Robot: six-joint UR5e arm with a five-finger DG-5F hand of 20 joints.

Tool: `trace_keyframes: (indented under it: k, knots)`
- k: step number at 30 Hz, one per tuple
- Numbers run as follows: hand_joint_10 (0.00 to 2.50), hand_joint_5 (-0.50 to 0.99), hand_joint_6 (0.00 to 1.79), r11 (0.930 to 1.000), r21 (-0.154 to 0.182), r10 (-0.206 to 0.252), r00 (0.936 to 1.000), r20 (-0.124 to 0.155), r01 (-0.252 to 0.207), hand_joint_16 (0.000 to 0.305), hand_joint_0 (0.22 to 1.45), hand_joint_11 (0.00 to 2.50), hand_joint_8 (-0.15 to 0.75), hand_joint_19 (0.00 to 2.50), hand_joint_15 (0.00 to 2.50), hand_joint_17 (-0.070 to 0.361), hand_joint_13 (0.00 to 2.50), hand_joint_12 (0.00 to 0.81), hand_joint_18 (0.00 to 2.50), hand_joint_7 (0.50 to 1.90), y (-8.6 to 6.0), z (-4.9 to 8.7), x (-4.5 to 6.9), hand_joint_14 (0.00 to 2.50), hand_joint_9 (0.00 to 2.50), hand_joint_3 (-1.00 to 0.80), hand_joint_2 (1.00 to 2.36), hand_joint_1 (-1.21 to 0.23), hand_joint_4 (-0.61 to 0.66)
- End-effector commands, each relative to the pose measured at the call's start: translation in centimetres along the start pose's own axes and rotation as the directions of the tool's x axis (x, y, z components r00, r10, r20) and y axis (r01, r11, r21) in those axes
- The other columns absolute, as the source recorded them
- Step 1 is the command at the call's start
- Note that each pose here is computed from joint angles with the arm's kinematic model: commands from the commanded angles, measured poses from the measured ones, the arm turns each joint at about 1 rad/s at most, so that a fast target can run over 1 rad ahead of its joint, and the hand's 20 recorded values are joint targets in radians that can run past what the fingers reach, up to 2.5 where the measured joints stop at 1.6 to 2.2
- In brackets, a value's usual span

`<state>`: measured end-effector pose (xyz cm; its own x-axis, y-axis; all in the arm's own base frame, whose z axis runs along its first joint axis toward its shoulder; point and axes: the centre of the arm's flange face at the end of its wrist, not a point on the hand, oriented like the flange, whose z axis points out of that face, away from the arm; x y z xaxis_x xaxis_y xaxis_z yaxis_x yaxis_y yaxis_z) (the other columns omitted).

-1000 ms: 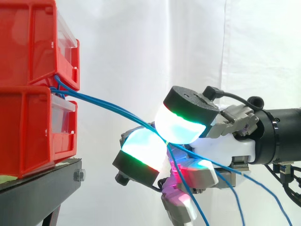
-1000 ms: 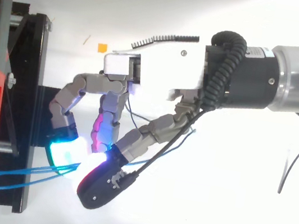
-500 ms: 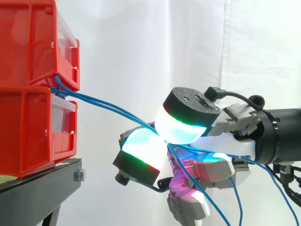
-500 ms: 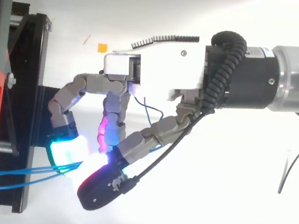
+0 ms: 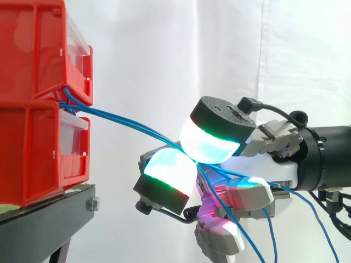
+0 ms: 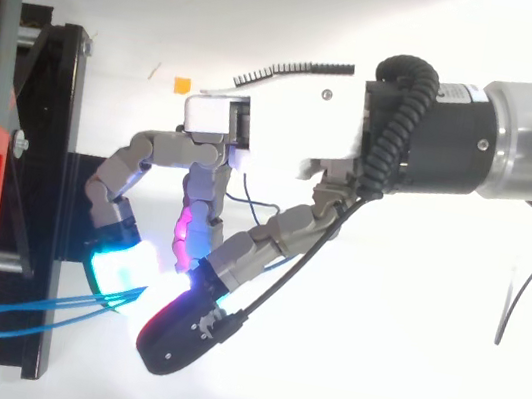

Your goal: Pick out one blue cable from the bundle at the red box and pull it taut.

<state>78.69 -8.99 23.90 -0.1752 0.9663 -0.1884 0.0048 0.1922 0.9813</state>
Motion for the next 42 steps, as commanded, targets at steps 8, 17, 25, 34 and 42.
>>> trace_keyframes:
  k: [8, 17, 25, 34, 42]
  knots:
    - [0.03, -0.11, 0.93, 1.0, 0.0, 0.0, 1.0, 0.0, 0.0, 0.049, 0.71, 0.82, 0.351, 0.77, 0.66, 0.109, 1.18, 0.409, 0.97, 1.04, 0.01, 0.0, -0.01, 0.02, 1.32, -0.3, 1.02, -0.84, 0.07]
    - [0.03, -0.11, 0.94, 1.0, 0.0, 0.0, 1.0, 0.0, 0.0, 0.048, 0.74, 0.87, 0.338, 0.75, 0.67, 0.108, 1.2, 0.403, 0.96, 1.0, 0.01, 0.0, -0.01, 0.03, 1.37, -0.5, 1.0, -0.88, 0.01]
    - [0.03, -0.11, 0.94, 1.0, 0.0, 0.0, 1.0, 0.0, 0.0, 0.049, 0.63, 0.85, 0.337, 0.76, 0.67, 0.11, 1.21, 0.406, 0.96, 0.88, 0.01, 0.0, -0.01, 0.03, 1.37, -0.5, 1.0, -0.83, 0.09]
    - [0.03, -0.12, 0.9, 1.0, -0.001, 0.0, 1.0, -0.001, 0.0, 0.052, 0.55, 0.83, 0.351, 0.77, 0.67, 0.118, 1.24, 0.426, 1.0, 0.92, 0.04, 0.04, 0.1, 0.02, 1.39, -0.5, 1.0, -0.72, 0.12]
    - [0.03, -0.12, 0.88, 1.0, -0.001, 0.0, 1.0, -0.001, 0.0, 0.051, 0.59, 0.83, 0.344, 0.79, 0.67, 0.114, 1.25, 0.425, 1.0, 0.92, 0.04, 0.04, 0.1, 0.02, 1.41, -0.5, 1.0, -0.56, 0.1]
